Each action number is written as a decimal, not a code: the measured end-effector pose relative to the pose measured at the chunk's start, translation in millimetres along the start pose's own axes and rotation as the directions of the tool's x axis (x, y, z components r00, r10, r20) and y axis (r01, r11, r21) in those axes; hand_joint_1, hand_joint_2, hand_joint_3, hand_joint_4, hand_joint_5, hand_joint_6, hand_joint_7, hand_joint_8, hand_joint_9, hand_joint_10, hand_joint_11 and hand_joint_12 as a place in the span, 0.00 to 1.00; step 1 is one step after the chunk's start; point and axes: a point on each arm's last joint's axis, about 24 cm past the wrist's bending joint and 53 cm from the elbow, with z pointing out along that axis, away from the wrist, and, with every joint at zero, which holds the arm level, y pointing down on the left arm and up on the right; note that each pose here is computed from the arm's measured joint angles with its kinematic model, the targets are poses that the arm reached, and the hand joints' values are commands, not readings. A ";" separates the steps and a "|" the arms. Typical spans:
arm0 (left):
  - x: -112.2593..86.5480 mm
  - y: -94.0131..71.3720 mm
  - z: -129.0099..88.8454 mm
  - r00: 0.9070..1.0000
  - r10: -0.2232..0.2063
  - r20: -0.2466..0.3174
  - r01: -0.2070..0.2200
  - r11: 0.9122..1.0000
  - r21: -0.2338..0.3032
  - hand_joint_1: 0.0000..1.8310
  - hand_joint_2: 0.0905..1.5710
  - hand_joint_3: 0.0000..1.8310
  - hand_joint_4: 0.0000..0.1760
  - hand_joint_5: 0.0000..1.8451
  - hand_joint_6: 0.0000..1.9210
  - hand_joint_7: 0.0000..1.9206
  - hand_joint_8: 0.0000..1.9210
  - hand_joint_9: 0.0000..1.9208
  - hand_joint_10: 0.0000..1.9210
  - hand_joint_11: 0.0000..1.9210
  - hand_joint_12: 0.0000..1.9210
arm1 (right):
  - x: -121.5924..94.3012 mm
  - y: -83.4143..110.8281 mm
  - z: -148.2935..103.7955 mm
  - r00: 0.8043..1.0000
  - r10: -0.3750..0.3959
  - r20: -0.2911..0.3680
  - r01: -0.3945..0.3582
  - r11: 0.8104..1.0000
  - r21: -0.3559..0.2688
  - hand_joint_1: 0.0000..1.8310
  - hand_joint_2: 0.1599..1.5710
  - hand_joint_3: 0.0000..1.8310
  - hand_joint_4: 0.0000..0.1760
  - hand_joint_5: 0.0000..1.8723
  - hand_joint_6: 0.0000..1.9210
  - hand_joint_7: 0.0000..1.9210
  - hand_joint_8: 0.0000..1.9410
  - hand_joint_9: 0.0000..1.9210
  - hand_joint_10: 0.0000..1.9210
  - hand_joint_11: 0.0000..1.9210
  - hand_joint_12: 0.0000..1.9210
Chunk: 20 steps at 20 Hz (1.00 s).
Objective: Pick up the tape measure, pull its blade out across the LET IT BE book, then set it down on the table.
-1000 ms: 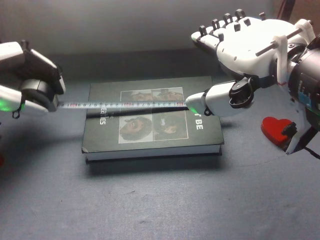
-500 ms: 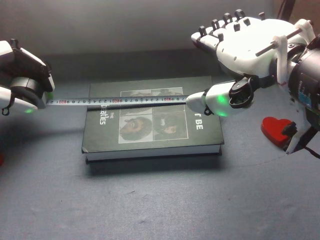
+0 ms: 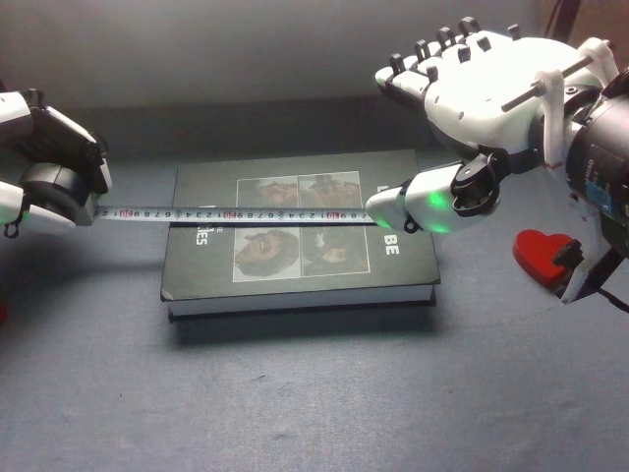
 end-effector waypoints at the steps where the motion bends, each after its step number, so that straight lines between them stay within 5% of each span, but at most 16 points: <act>1: 0.6 -0.4 0.4 1.000 0.001 -0.002 -0.001 1.000 0.003 0.76 0.68 0.00 0.00 0.50 0.43 0.55 0.44 0.52 0.61 0.53 0.50 | -0.1 -0.4 0.0 1.000 0.000 0.000 0.000 1.000 0.001 0.14 0.64 0.00 0.00 0.03 0.00 0.03 0.00 0.01 0.00 0.00 0.13; 13: -2.9 -1.4 -0.8 1.000 0.008 0.002 -0.008 1.000 0.006 0.76 0.68 0.00 0.00 0.52 0.40 0.54 0.46 0.52 0.62 0.53 0.51 | 1.5 0.3 0.1 1.000 -0.002 -0.002 0.002 1.000 -0.001 0.14 0.64 0.00 0.00 0.02 0.00 0.04 0.00 0.02 0.00 0.00 0.16; 16: 2.5 -2.6 1.7 0.999 -0.017 -0.031 0.017 1.000 -0.005 0.76 0.68 0.00 0.00 0.52 0.38 0.53 0.47 0.52 0.62 0.52 0.51 | 1.4 0.3 0.1 1.000 -0.003 -0.001 0.003 1.000 -0.001 0.14 0.64 0.00 0.00 0.04 0.00 0.05 0.00 0.02 0.00 0.00 0.17; 20: 3.5 -23.6 5.8 0.999 -0.039 -0.037 0.040 0.999 0.033 0.76 0.66 0.00 0.00 0.56 0.32 0.57 0.41 0.56 0.59 0.52 0.52 | 1.5 0.4 0.0 1.000 -0.004 -0.001 0.004 1.000 -0.001 0.13 0.64 0.00 0.00 0.03 0.00 0.04 0.00 0.01 0.00 0.00 0.13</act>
